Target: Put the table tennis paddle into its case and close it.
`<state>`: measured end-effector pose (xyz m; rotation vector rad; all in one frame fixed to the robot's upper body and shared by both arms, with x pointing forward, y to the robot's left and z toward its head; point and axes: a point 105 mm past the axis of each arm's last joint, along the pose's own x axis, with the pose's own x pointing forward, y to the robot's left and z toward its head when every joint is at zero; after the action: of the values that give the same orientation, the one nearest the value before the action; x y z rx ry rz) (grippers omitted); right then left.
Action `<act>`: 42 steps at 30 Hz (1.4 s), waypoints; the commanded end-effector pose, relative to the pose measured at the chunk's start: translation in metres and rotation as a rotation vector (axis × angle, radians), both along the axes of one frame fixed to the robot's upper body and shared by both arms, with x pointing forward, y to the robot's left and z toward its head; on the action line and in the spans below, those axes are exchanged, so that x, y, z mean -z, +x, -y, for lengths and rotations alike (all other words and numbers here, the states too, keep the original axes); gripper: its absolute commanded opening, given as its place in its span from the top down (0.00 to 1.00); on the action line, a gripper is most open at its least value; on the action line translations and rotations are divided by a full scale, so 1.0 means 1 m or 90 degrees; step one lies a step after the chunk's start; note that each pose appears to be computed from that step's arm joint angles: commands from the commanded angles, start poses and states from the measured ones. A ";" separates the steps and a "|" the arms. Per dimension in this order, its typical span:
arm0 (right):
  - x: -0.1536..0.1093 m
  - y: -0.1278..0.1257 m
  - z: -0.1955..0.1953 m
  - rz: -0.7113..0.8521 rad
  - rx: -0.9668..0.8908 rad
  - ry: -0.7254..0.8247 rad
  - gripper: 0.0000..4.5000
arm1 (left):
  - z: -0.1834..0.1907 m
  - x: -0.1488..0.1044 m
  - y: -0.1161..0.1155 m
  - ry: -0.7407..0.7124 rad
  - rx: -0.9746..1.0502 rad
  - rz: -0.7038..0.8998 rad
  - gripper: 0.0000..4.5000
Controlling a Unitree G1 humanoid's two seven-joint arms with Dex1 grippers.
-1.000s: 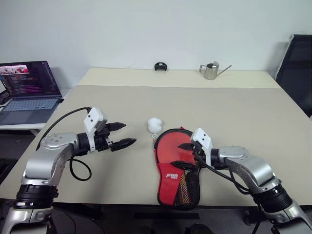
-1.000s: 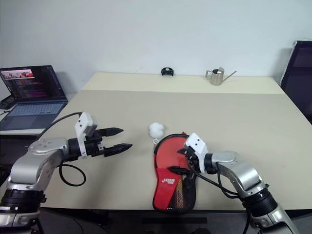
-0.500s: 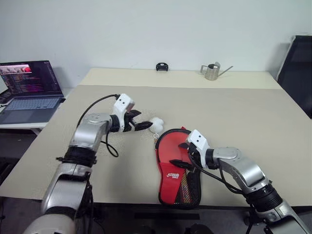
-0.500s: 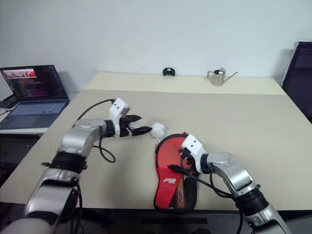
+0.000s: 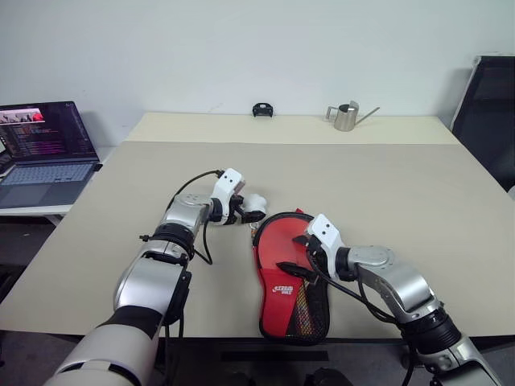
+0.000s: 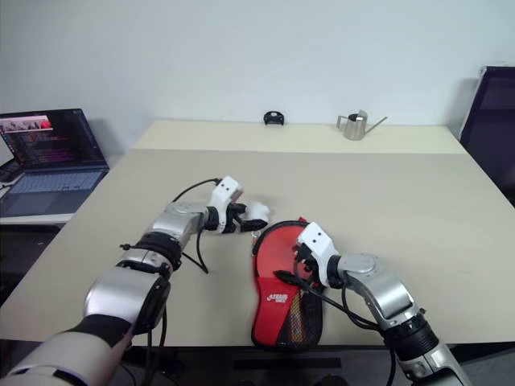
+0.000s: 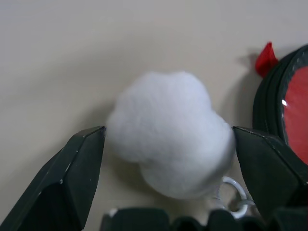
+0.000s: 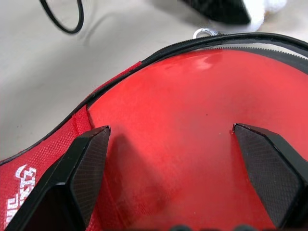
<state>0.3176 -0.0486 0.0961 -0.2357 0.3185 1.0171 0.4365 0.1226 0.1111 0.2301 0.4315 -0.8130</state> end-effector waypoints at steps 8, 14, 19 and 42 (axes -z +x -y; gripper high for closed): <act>-0.003 -0.002 0.000 0.009 0.022 0.008 0.00 | 0.006 0.001 -0.003 -0.002 0.031 -0.003 0.28; -0.009 0.001 0.002 0.001 0.044 0.038 0.00 | -0.003 0.000 -0.004 -0.024 0.022 -0.003 0.76; -0.003 0.006 0.005 -0.016 0.072 0.031 0.00 | -0.011 -0.014 -0.006 -0.059 0.034 0.007 0.98; 0.038 -0.001 -0.005 -0.059 0.070 -0.068 0.00 | 0.015 -0.034 0.010 -0.023 0.016 0.070 0.98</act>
<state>0.3273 -0.0438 0.0863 -0.2726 0.3410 0.8987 0.4375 0.1090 0.1192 0.2087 0.3963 -0.8511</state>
